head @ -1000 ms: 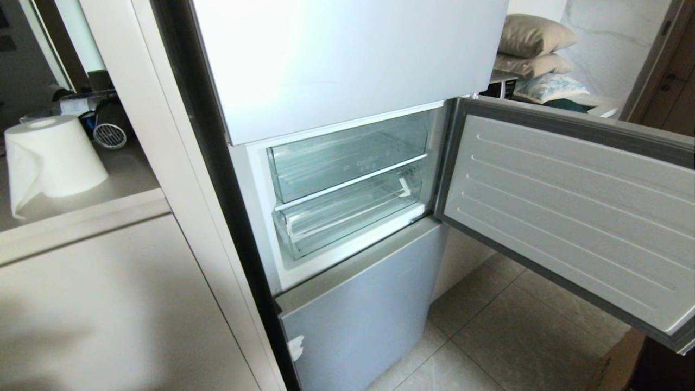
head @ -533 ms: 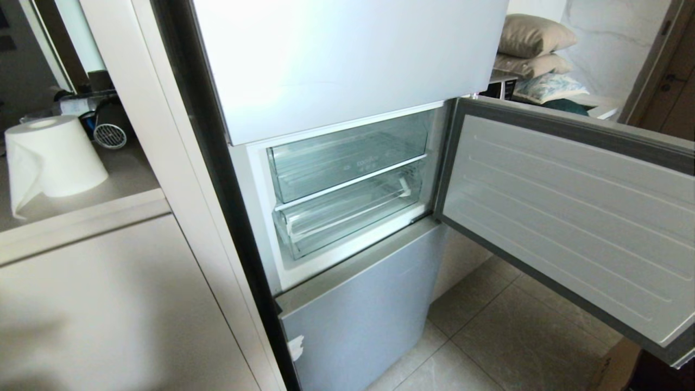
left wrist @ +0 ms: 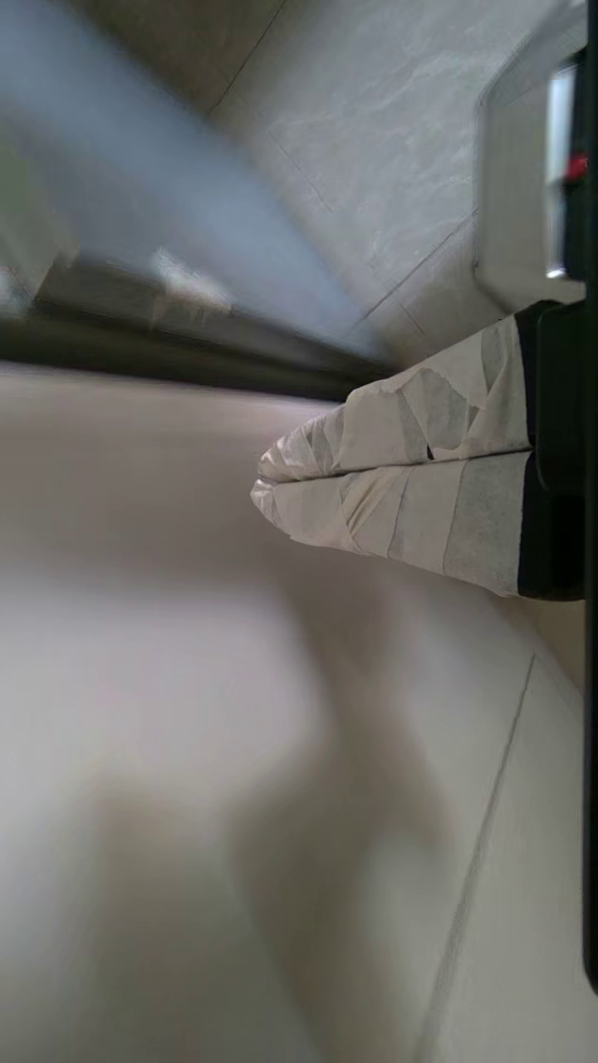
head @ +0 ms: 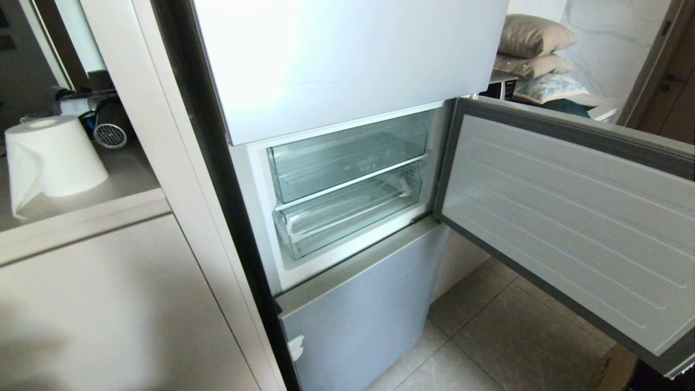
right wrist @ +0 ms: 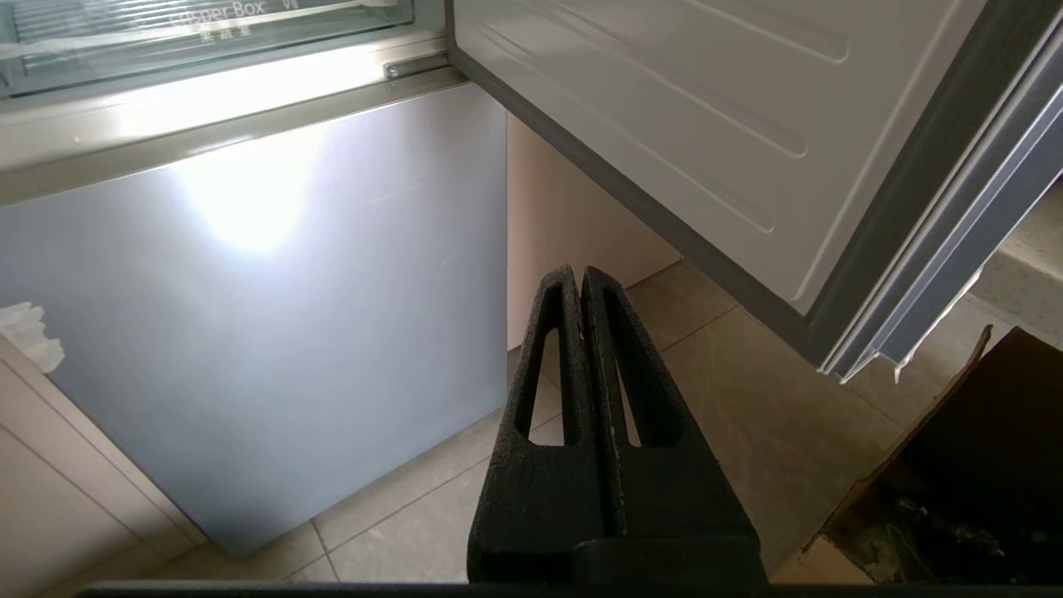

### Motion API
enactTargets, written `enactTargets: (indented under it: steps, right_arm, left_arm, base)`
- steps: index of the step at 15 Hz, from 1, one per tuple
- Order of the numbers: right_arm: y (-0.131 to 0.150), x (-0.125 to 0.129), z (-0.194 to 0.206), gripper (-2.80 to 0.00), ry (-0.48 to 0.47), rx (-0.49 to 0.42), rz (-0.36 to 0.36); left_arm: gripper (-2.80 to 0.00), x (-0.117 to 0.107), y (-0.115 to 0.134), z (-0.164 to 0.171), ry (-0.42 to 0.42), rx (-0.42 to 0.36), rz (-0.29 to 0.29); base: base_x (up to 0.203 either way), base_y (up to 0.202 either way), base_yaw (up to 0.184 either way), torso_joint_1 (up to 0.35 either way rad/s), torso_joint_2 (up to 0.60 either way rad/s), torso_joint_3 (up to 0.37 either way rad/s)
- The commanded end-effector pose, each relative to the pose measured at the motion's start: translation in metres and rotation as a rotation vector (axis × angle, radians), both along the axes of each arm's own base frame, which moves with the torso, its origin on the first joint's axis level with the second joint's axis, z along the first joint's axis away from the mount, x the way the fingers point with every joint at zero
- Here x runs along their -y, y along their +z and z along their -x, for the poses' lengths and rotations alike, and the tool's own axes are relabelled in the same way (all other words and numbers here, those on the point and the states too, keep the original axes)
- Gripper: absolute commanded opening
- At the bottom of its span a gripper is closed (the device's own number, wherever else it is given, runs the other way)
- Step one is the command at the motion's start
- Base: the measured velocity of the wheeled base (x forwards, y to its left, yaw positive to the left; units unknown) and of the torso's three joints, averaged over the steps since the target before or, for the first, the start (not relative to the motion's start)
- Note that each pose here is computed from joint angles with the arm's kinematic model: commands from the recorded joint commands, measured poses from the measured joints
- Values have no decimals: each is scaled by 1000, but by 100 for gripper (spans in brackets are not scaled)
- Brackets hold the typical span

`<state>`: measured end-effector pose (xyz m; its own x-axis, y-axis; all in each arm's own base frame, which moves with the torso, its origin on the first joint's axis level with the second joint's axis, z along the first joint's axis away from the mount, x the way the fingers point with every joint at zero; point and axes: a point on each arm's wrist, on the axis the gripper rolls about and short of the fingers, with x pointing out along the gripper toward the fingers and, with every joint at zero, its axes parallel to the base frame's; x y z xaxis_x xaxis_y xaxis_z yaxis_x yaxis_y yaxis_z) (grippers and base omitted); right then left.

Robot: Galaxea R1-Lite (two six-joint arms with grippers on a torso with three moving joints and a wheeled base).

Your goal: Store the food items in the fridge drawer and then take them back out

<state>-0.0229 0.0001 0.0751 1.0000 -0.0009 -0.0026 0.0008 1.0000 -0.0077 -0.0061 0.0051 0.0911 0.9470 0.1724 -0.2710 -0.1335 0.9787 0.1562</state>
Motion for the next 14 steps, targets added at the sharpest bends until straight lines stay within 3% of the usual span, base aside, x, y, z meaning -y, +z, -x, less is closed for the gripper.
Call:
enactTargets:
  steps: [1,3,5,6,8,14]
  right_arm:
    - [0,0,0,-280,1,-2,0]
    - [0,0,0,-280,1,-1,0]
    - [0,0,0,-280,1,-2,-1]
    - [0,0,0,-280,-1,-2,-2]
    - [0,0,0,-280,-1,-2,-3]
    - [0,0,0,-280,-1,-2,-2]
  left_arm:
    - [-280,0,-1,7,48,68,-2]
    - [-280,1,-3,15,20,160,-1]
    - [-280,3,-7,22,-75,276,5]
    - [-280,5,-13,19,-150,291,26]
    - [-280,5,-16,17,-160,281,135]
    - [-280,5,-15,17,-158,288,139]
  base:
    - [0,0,0,0,0,0]
    - [0,0,0,0,0,0]
    - [0,0,0,0,0,0]
    - [0,0,0,0,0,0]
    - [0,0,0,0,0,0]
    - [0,0,0,0,0,0]
